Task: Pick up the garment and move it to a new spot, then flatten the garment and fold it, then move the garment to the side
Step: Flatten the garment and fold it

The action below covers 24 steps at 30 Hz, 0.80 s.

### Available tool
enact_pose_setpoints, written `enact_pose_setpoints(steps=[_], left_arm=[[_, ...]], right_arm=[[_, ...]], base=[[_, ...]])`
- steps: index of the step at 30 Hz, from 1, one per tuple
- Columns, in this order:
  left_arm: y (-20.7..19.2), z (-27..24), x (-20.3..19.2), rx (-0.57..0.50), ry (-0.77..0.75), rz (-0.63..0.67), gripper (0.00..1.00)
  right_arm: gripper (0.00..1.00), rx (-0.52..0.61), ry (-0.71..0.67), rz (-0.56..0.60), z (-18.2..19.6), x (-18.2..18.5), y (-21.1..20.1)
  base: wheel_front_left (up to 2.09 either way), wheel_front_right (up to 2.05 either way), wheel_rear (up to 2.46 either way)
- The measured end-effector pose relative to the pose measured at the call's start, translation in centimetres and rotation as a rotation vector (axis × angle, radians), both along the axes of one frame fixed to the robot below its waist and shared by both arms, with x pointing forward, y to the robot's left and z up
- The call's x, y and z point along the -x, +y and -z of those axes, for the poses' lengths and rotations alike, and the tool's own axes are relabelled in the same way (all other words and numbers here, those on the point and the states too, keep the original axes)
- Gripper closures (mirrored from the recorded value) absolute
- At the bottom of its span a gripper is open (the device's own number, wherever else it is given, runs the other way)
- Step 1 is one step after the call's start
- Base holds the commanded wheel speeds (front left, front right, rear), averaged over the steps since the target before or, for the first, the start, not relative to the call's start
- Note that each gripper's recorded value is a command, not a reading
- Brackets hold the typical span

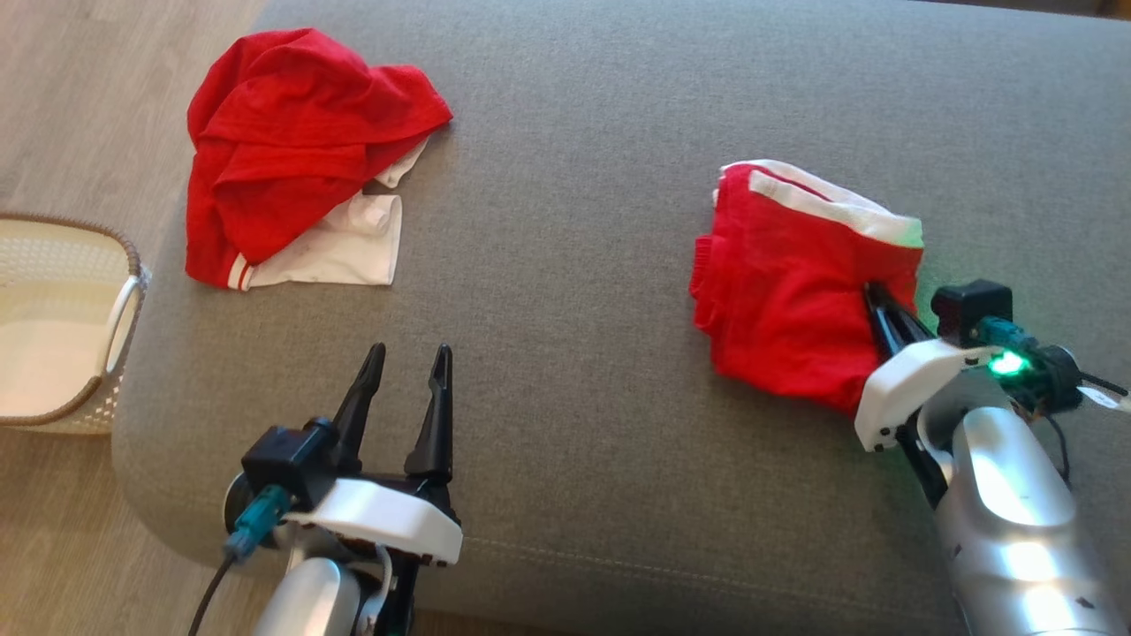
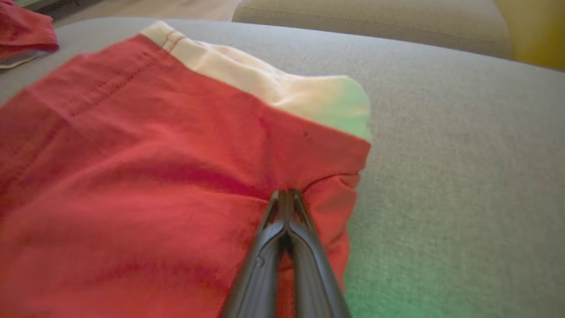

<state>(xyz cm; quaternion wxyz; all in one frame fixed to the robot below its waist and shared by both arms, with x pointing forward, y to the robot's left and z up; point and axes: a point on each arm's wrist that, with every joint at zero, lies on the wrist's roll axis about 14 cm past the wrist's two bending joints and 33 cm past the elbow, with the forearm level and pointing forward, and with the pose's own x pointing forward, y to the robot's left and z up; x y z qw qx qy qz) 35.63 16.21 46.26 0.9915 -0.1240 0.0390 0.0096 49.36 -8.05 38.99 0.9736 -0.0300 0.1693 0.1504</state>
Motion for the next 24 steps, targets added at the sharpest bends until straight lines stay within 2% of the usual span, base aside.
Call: enact_pose_setpoints(steps=[11, 24], left_arm=[[0.2, -0.3, -0.3, -0.001, -0.008, -0.006, 0.00], [1.3, 0.3, -0.1, 0.001, 0.019, -0.045, 0.00]], right_arm=[[1.00, -0.046, -0.094, -0.044, -3.0, -2.5, 2.4], [1.00, 0.022, -0.068, -0.169, -0.9, -3.0, 6.1]], base=[[0.00, 0.00, 0.00], [0.00, 0.00, 0.00]])
